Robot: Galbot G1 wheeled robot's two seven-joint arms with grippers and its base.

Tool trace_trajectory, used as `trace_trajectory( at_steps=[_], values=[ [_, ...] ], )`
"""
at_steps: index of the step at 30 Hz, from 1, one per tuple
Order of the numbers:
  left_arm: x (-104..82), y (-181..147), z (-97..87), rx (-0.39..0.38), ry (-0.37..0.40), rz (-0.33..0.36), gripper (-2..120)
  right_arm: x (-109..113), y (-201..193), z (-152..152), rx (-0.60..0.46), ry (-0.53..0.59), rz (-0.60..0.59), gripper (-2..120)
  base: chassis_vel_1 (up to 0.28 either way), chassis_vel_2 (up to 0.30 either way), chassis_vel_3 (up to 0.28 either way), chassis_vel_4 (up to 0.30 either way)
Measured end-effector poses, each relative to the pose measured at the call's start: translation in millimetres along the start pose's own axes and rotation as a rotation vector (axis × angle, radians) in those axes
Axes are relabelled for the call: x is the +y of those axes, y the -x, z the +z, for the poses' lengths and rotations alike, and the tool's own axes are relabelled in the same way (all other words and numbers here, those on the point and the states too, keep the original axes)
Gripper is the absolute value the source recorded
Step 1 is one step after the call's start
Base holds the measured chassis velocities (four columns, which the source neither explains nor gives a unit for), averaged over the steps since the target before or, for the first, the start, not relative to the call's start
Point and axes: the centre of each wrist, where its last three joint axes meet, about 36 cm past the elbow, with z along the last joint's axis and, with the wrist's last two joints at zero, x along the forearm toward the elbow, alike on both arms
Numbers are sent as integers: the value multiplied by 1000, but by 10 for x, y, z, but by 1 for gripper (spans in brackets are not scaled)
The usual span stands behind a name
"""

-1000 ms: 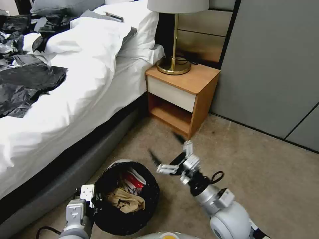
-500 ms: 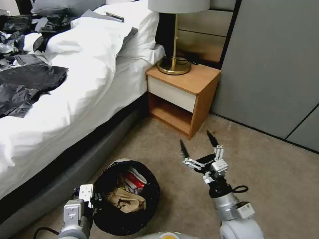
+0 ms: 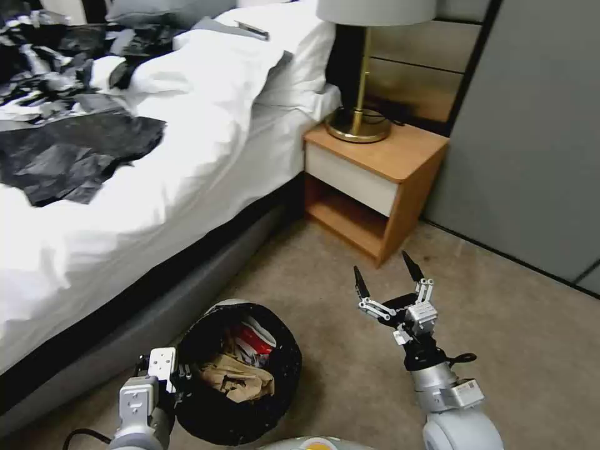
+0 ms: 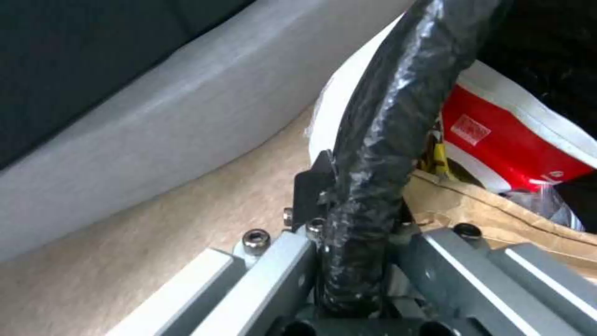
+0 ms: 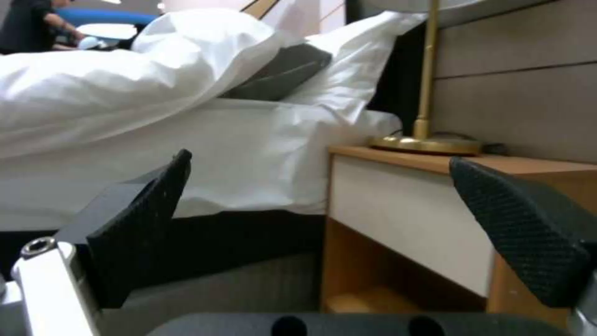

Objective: Pick up the trash bin, then pick up the garbage from the floor and place it into the trash bin.

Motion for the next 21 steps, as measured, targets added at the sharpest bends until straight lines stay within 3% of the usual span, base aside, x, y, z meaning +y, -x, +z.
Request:
trace_trajectory(
  at_steps=[21],
  values=[
    [-5,-28,16,8,5,0,0,-117,13,-44,28,-27,37,100,123,122,123,119]
  ],
)
